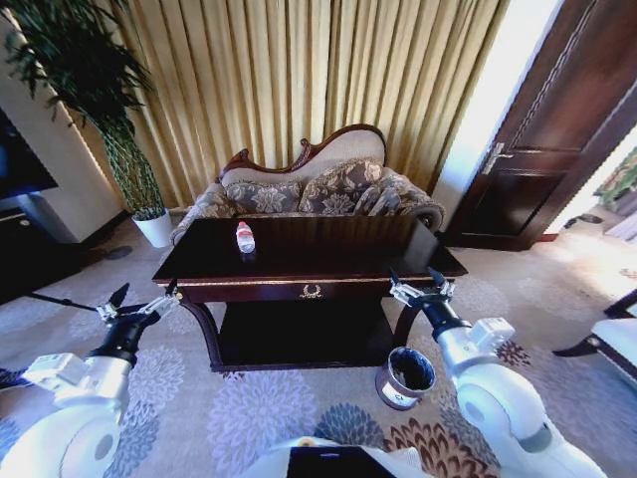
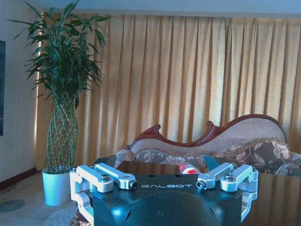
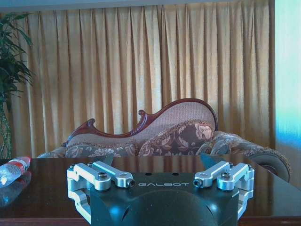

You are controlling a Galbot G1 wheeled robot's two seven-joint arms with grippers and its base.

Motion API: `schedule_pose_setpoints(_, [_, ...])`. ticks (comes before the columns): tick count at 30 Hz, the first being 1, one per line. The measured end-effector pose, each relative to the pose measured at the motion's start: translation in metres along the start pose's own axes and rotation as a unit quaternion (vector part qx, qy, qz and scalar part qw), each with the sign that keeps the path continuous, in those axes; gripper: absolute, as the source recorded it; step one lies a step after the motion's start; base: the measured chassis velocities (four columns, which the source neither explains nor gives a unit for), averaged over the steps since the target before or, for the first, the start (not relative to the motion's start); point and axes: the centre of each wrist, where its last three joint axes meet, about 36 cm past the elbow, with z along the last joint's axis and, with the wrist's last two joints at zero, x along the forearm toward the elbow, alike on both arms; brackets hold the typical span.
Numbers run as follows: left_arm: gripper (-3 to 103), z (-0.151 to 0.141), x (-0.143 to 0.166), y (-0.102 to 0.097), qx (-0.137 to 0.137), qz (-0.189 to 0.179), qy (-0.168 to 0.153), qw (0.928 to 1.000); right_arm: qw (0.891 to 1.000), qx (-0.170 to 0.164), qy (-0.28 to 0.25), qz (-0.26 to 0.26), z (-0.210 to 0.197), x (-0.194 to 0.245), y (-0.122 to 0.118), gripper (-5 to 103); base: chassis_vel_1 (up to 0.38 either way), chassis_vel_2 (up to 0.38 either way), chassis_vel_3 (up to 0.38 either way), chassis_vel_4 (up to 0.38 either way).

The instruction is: Move to the front of the table and place the trash on the table into the trash bin.

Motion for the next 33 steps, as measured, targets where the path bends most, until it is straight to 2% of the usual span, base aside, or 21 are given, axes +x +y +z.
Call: schedule_pose_setpoints(33, [100, 0.0025, 0.0004, -0.0027, -0.005, -0.002, 0.001, 1.0000, 1.000, -0.005, 0.013, -0.011, 0.0086, 0.0002, 0.0035, 100, -0.099, 0.096, 0.095, -0.095])
